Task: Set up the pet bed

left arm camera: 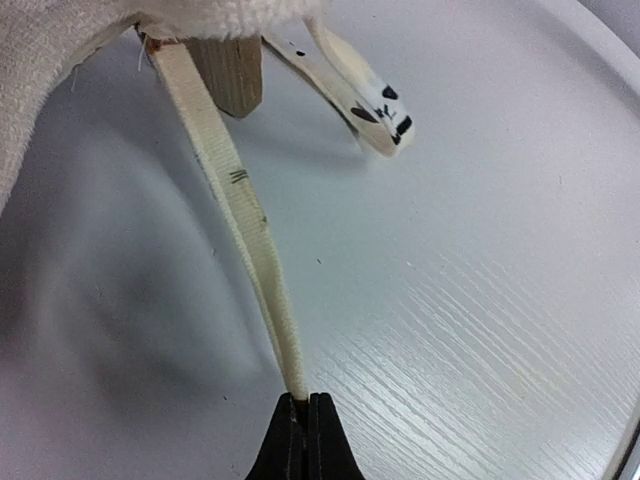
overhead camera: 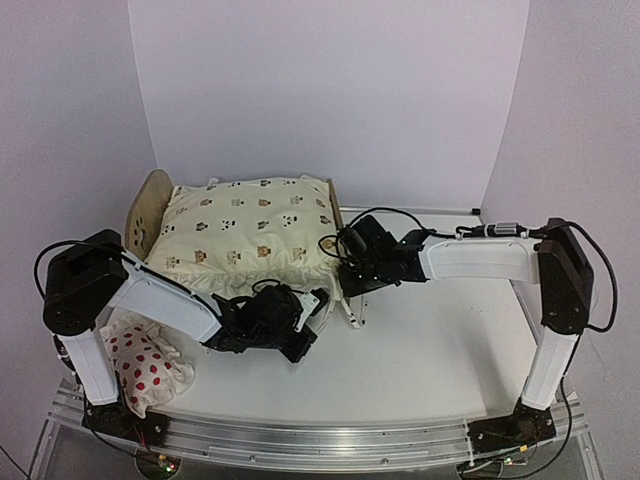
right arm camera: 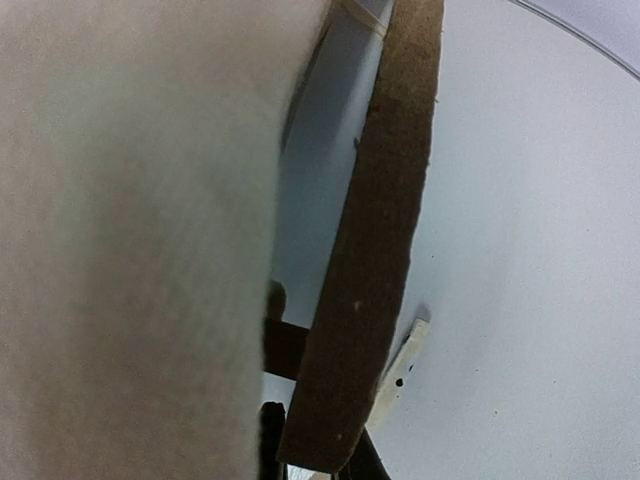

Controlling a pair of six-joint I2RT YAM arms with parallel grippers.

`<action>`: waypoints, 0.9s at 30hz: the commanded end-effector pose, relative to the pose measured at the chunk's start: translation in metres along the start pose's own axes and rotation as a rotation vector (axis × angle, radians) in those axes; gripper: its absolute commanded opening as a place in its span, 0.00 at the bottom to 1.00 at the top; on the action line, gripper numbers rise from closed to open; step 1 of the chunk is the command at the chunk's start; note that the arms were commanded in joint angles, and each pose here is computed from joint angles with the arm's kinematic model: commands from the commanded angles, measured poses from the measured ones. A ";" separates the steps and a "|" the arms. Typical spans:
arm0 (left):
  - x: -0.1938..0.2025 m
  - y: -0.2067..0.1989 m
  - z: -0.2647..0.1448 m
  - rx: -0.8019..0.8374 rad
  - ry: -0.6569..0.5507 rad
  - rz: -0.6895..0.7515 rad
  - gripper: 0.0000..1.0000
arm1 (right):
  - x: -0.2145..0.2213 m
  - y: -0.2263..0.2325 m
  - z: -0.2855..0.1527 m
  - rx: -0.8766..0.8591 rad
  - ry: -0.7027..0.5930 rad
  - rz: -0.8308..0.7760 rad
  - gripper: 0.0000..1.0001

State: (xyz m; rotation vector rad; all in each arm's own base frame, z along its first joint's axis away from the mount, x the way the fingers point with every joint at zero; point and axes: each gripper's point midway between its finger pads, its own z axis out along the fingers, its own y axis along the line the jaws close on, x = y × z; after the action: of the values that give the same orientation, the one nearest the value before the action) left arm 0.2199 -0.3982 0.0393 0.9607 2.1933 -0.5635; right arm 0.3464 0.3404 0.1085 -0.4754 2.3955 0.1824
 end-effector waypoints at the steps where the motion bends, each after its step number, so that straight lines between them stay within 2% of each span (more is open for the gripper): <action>1: -0.002 -0.013 -0.008 0.082 -0.017 -0.046 0.00 | -0.049 0.028 -0.022 -0.128 -0.158 0.051 0.16; 11: 0.000 -0.029 -0.003 0.180 -0.020 -0.102 0.00 | -0.021 0.004 -0.069 -0.184 -0.090 0.027 0.61; 14: -0.005 -0.033 -0.007 0.202 -0.028 -0.111 0.00 | -0.002 0.000 -0.078 -0.215 -0.052 0.019 0.69; 18: -0.009 -0.038 -0.014 0.220 -0.026 -0.122 0.00 | 0.026 0.004 -0.084 -0.285 0.016 0.001 0.72; 23: -0.011 -0.046 -0.020 0.249 -0.024 -0.131 0.00 | 0.056 0.033 -0.075 -0.454 0.117 -0.041 0.70; 27: -0.014 -0.052 -0.026 0.258 -0.033 -0.136 0.00 | 0.063 0.044 -0.055 -0.489 0.126 -0.065 0.67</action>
State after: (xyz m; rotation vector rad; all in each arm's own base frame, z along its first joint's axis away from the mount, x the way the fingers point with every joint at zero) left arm 0.1901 -0.4134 0.0470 0.9231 2.2431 -0.8500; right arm 0.2589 0.3278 0.1216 -0.7083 2.4662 0.6149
